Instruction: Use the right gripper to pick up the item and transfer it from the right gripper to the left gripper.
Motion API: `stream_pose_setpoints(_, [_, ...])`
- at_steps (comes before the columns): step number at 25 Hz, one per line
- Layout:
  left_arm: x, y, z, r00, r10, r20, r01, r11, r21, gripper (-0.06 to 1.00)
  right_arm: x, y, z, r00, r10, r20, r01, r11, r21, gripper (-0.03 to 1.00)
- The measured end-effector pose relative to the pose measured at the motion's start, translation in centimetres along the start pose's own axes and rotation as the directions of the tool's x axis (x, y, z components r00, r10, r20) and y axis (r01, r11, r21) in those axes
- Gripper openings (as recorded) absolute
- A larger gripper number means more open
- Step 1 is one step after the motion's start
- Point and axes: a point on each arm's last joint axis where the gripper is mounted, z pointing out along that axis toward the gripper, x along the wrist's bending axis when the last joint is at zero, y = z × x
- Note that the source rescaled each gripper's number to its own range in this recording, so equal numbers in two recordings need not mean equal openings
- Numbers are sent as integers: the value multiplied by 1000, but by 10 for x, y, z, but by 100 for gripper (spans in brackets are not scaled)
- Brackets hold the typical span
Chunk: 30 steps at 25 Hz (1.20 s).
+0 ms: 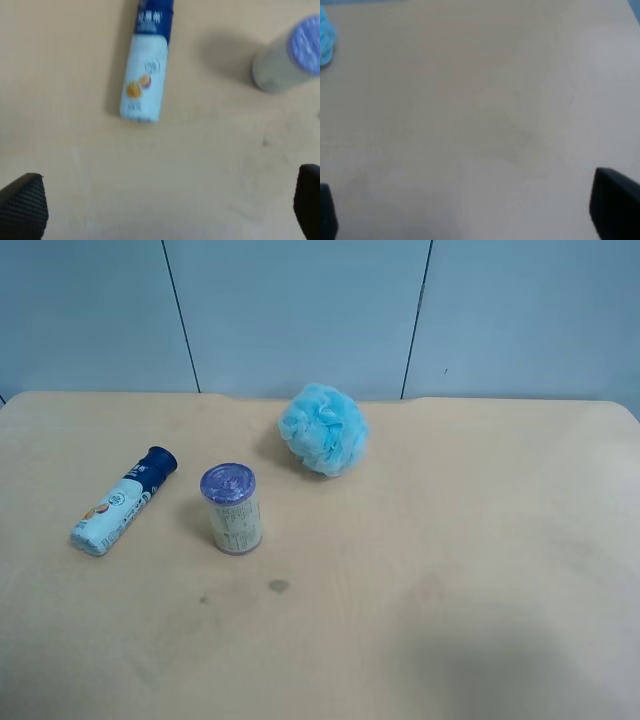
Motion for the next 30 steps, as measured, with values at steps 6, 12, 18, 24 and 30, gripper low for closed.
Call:
stream_pose_setpoints(6, [-8, -72, -24, 1000, 6, -11, -7, 993, -119, 100, 0, 0, 0, 1000, 0, 0, 0, 1000, 0, 100])
stream_pose_setpoints(12, [-13, -126, -33, 1000, -4, -20, -1, 967, -253, 100, 0, 0, 0, 1000, 0, 0, 0, 1000, 0, 100])
stream_pose_setpoints(18, [-15, -161, -33, 999, -13, -45, -4, 935, -356, 100, 0, 0, 0, 1000, 0, 0, 0, 1000, 0, 100])
stream_pose_setpoints(24, [-9, -172, -33, 992, -87, -91, 40, 904, -425, 100, 0, 0, 0, 1000, 0, 0, 0, 1000, 0, 100])
stream_pose_setpoints(30, [-8, -171, -28, 989, -115, -90, 63, 894, -444, 100, 0, 0, 0, 1000, 0, 0, 0, 1000, 0, 100])
